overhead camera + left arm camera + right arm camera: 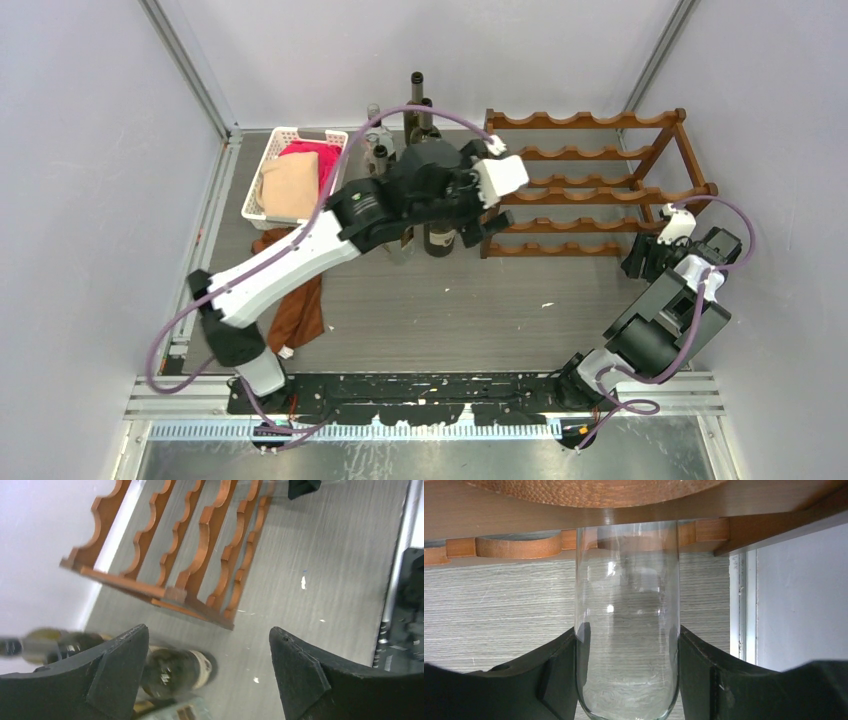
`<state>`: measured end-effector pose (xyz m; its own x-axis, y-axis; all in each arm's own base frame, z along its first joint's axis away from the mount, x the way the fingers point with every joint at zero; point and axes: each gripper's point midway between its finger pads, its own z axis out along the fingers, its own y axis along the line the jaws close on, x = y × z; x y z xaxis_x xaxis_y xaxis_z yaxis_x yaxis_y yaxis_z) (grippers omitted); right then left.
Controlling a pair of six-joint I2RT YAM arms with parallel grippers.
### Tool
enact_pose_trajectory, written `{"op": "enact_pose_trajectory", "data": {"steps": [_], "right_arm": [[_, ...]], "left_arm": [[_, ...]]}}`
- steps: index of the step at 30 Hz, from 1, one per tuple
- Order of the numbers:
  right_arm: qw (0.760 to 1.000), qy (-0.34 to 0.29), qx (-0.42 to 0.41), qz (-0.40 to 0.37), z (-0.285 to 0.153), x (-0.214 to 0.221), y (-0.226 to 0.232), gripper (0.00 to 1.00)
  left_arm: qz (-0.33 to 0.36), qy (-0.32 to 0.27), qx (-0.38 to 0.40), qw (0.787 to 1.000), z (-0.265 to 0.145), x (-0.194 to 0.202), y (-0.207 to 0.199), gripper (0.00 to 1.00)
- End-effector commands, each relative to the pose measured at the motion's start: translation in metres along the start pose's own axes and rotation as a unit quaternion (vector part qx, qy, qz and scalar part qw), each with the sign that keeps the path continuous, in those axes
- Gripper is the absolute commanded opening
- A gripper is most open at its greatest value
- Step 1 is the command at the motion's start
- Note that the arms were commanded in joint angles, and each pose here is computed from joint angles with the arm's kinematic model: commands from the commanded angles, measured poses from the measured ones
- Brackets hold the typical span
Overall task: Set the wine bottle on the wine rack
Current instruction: Place the wine bottle in the wine rack.
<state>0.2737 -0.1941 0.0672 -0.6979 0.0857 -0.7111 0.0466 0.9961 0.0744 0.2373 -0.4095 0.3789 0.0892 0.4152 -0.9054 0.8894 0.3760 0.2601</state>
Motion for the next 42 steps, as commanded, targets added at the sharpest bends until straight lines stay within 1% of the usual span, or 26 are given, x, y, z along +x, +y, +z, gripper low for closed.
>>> {"op": "enact_pose_trajectory", "data": {"steps": [1,5,8,11,14,17,20,21,23,26,27,33,36,38,42], "right_arm": [[0.999,-0.016,-0.028,-0.017,-0.003,-0.017,0.009,0.18],[0.999,-0.015,-0.03,-0.016,-0.004,-0.017,0.01,0.18],[0.999,-0.014,-0.031,-0.016,-0.005,-0.017,0.011,0.17],[0.999,-0.012,-0.03,-0.015,-0.005,-0.017,0.01,0.17],[0.999,-0.009,-0.03,-0.012,-0.004,-0.015,0.01,0.17],[0.999,-0.005,-0.032,-0.009,-0.003,-0.014,0.009,0.17],[0.999,-0.003,-0.032,-0.008,-0.002,-0.014,0.009,0.17],[0.999,-0.002,-0.032,-0.006,-0.002,-0.014,0.009,0.17],[0.999,-0.002,-0.032,-0.004,-0.002,-0.013,0.009,0.17],[1.0,-0.002,-0.031,-0.001,-0.003,-0.012,0.01,0.17],[1.0,-0.001,-0.032,-0.001,-0.003,-0.012,0.01,0.17],[0.999,-0.004,-0.033,0.0,-0.004,-0.015,0.011,0.17],[0.999,-0.014,-0.039,0.002,-0.006,-0.02,0.014,0.17],[0.999,-0.02,-0.042,0.002,-0.008,-0.024,0.016,0.17],[0.999,-0.026,-0.044,0.001,-0.007,-0.027,0.022,0.17]], "left_arm": [[0.158,0.013,0.062,0.985,0.026,-0.007,0.002,0.9],[0.196,0.03,0.079,0.977,0.061,-0.005,0.013,0.91],[0.206,0.034,0.104,0.972,0.082,-0.001,0.012,0.93],[0.217,0.036,0.105,0.97,0.099,0.006,0.016,0.94],[0.212,0.028,0.108,0.971,0.114,0.014,0.024,0.93],[0.213,0.038,0.104,0.971,0.125,0.027,0.035,0.85],[0.224,0.042,0.105,0.968,0.132,0.034,0.037,0.74],[0.228,0.04,0.104,0.967,0.134,0.034,0.037,0.72],[0.236,0.043,0.101,0.966,0.138,0.038,0.039,0.65],[0.245,0.055,0.105,0.962,0.144,0.049,0.039,0.61],[0.246,0.059,0.109,0.961,0.145,0.053,0.038,0.58],[0.242,0.068,0.125,0.96,0.147,0.064,0.032,0.36],[0.241,0.076,0.12,0.96,0.144,0.066,0.034,0.2],[0.238,0.079,0.112,0.962,0.137,0.064,0.038,0.17],[0.233,0.076,0.108,0.964,0.125,0.06,0.041,0.14]]}}
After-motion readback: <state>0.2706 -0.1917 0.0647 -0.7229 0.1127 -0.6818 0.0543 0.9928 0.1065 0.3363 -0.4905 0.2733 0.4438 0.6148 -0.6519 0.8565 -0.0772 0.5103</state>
